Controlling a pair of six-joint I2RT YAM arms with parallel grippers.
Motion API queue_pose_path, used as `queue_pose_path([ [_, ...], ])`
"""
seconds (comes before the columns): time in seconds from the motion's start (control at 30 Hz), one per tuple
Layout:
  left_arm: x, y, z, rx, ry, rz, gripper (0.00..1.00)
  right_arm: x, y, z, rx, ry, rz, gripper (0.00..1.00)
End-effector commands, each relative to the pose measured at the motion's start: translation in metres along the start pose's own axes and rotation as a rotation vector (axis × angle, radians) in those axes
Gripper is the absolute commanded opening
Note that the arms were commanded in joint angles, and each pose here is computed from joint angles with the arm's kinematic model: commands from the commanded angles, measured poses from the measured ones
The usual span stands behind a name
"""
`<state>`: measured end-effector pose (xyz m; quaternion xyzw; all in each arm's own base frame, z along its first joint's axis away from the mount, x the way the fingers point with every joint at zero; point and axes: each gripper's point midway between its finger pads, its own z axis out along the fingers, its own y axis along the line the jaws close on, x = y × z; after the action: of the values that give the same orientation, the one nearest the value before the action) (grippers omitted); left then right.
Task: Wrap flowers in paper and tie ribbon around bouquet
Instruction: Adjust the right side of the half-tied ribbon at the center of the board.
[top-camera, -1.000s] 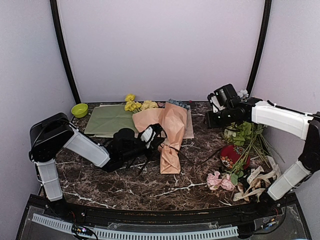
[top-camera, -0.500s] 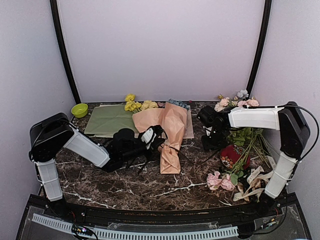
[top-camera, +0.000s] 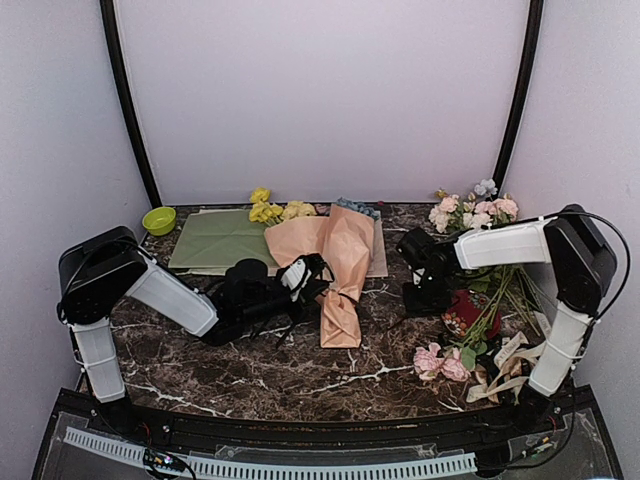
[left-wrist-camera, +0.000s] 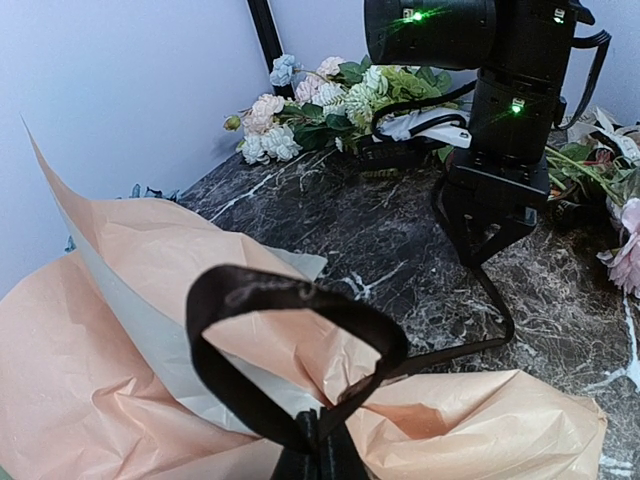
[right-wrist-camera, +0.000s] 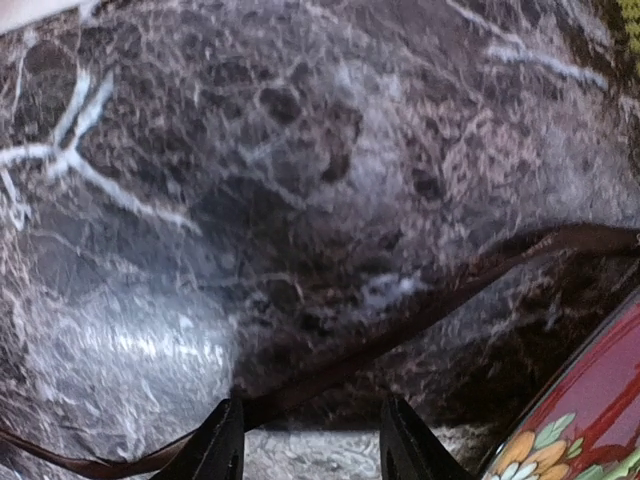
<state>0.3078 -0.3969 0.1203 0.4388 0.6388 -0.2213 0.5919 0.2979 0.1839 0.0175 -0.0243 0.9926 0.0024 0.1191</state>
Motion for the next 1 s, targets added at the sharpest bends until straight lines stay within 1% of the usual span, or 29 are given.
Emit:
queue_pose_path([
  [0.0,-0.019,0.0,-0.007,0.001,-0.042,0.009,0.0,-0.007,0.001,0.025,-0.015,0.019,-0.001,0.45],
  [0.1,-0.019,0.0,-0.006,0.001,-0.041,0.014,0.0,-0.025,0.009,0.029,-0.033,-0.018,-0.064,0.37],
  [0.13,-0.018,0.0,-0.006,0.0,-0.039,0.015,0.0,-0.027,0.013,0.032,-0.042,-0.013,-0.093,0.35],
  [0.2,-0.019,0.001,-0.006,-0.002,-0.037,0.014,0.0,-0.039,0.031,0.032,-0.09,-0.023,-0.162,0.35],
  [0.27,-0.019,0.001,-0.005,-0.001,-0.036,0.015,0.0,-0.045,0.042,0.03,-0.097,-0.031,-0.236,0.35],
  [0.33,-0.018,0.0,-0.005,0.001,-0.031,0.016,0.0,-0.051,0.043,0.022,-0.075,-0.043,-0.276,0.36],
  [0.4,-0.018,0.001,-0.005,-0.001,-0.026,0.017,0.0,-0.057,0.034,0.01,-0.041,-0.068,-0.28,0.36],
  [0.53,-0.016,0.0,-0.004,0.002,-0.021,0.018,0.0,-0.07,0.003,-0.019,-0.002,-0.13,-0.188,0.38],
  [0.63,-0.016,0.0,-0.003,0.002,-0.017,0.017,0.0,-0.078,-0.008,-0.034,-0.043,-0.161,-0.129,0.45],
  [0.73,-0.017,0.0,-0.003,0.005,-0.017,0.016,0.0,-0.092,-0.027,-0.031,-0.077,-0.17,0.006,0.5],
  [0.8,-0.016,-0.001,-0.004,0.006,-0.014,0.018,0.0,-0.106,-0.037,-0.026,-0.092,-0.192,0.081,0.51],
  [0.87,-0.016,-0.001,-0.004,0.005,-0.012,0.02,0.0,-0.125,-0.047,-0.024,-0.052,-0.257,0.112,0.51],
  [0.97,-0.015,-0.001,-0.005,0.004,-0.009,0.021,0.0,-0.138,-0.053,-0.017,0.013,-0.266,0.085,0.51],
])
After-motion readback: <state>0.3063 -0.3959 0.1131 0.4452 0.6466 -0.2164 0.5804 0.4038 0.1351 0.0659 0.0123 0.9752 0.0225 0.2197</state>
